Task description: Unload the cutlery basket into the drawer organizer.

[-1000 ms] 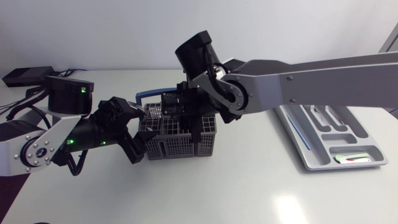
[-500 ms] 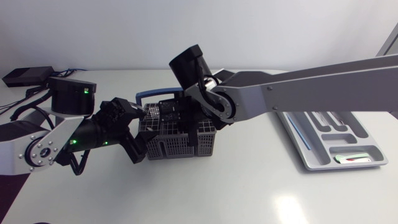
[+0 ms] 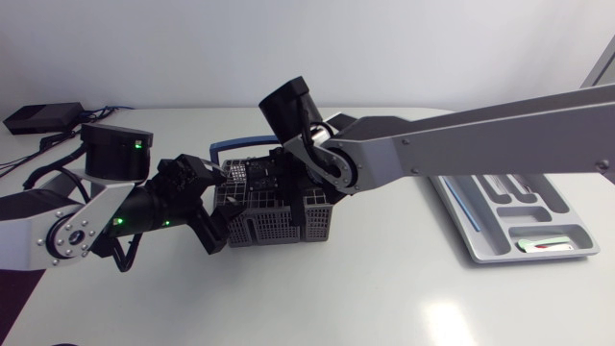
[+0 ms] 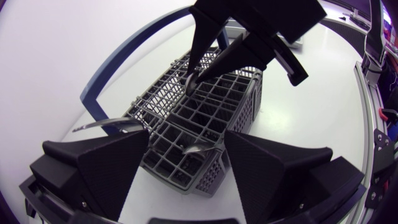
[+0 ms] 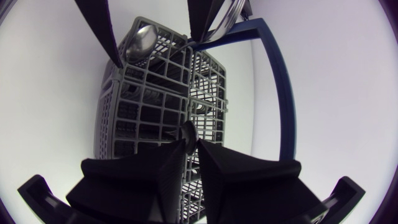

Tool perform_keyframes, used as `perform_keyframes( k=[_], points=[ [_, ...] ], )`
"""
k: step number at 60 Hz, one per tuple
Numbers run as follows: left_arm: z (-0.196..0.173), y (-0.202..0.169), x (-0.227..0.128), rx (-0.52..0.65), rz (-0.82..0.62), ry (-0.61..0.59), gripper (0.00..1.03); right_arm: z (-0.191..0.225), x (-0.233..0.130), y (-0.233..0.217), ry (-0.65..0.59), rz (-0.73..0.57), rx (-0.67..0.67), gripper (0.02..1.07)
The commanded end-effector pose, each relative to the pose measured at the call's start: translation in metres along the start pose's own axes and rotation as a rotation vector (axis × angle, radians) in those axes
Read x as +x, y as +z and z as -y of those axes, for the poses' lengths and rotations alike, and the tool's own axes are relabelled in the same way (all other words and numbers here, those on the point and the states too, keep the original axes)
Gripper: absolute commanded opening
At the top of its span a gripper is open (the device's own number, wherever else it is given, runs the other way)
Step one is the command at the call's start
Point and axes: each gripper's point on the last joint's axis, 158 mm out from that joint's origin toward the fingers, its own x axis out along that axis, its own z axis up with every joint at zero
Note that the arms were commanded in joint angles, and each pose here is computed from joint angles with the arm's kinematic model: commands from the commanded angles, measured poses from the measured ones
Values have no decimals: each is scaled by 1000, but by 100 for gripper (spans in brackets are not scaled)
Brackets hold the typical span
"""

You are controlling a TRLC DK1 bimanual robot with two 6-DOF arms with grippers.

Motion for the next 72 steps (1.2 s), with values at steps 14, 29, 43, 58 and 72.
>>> perform_keyframes(
  k=[14, 29, 43, 58, 72],
  points=[
    [11, -17, 7, -10, -36, -26, 98, -14, 11, 4, 33, -9, -28, 19],
    [9, -15, 6, -10, -28, -20, 98, -14, 14, 8, 31, -11, -10, 12],
    [7, -11, 5, -11, -20, -15, 98, -1, -5, 19, -7, 19, -8, 12],
    [4, -6, 3, -8, -7, -6, 98, 8, -31, 30, -48, 50, -11, 12],
    [-2, 0, 1, -10, 10, 10, 98, 11, -54, 36, -69, 58, -34, 12]
  ],
)
